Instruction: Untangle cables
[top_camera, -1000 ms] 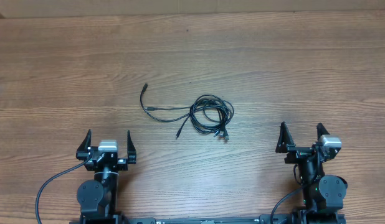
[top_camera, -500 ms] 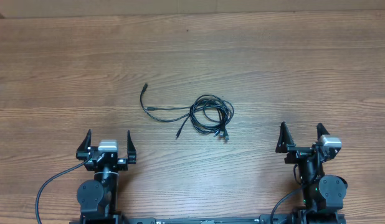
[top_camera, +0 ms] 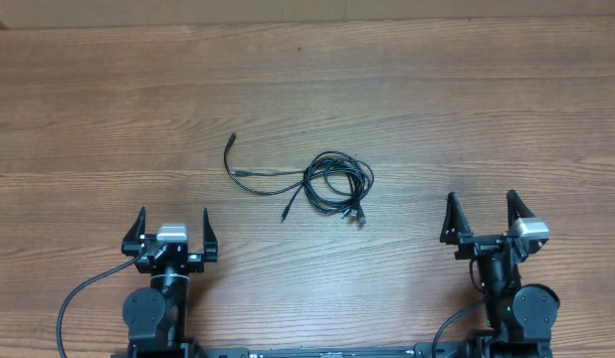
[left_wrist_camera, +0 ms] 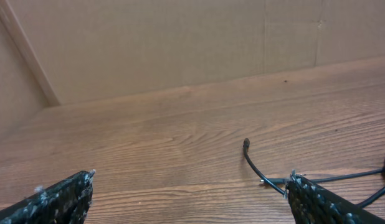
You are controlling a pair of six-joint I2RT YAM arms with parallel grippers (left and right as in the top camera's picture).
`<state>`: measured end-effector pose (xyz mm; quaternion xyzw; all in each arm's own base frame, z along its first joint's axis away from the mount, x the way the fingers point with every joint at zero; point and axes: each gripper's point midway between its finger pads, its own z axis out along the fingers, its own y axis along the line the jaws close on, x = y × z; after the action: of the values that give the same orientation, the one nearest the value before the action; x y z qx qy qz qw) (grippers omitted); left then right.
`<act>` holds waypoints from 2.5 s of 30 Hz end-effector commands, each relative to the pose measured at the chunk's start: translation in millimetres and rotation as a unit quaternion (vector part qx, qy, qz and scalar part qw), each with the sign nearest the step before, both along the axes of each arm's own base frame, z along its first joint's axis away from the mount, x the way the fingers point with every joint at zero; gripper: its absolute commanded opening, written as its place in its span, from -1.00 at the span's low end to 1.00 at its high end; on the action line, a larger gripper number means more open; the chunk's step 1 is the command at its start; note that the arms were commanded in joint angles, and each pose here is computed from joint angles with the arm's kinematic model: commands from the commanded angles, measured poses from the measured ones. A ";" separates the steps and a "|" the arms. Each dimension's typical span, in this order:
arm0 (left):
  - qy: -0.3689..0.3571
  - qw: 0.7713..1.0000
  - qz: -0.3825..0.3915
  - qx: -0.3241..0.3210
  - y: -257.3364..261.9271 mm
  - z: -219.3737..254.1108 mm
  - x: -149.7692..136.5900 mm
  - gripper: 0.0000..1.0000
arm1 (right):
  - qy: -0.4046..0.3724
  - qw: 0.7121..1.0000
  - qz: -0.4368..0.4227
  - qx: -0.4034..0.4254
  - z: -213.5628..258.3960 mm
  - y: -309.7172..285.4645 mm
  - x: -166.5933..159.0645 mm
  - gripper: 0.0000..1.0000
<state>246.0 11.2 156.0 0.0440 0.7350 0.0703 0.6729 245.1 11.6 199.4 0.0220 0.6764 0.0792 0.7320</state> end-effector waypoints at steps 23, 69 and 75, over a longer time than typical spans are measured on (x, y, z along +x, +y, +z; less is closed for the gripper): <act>-0.003 1.000 0.000 -0.002 0.3 -0.4 0.0 0.99 | -0.003 1.000 -0.017 -0.003 225.1 -4.0 -102.7 1.00; -0.110 0.966 -0.147 -0.184 -47.8 62.6 -8.0 0.99 | 0.387 0.919 0.070 -0.017 186.3 18.7 146.9 1.00; -0.148 0.956 -0.186 -0.172 -58.5 84.1 -16.0 0.99 | 0.391 0.918 0.071 -0.016 184.9 19.1 145.8 1.00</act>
<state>236.1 -37.5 230.0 0.0293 0.6249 -0.1553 0.7646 397.9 27.3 365.4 0.0015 0.9195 0.1019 0.3796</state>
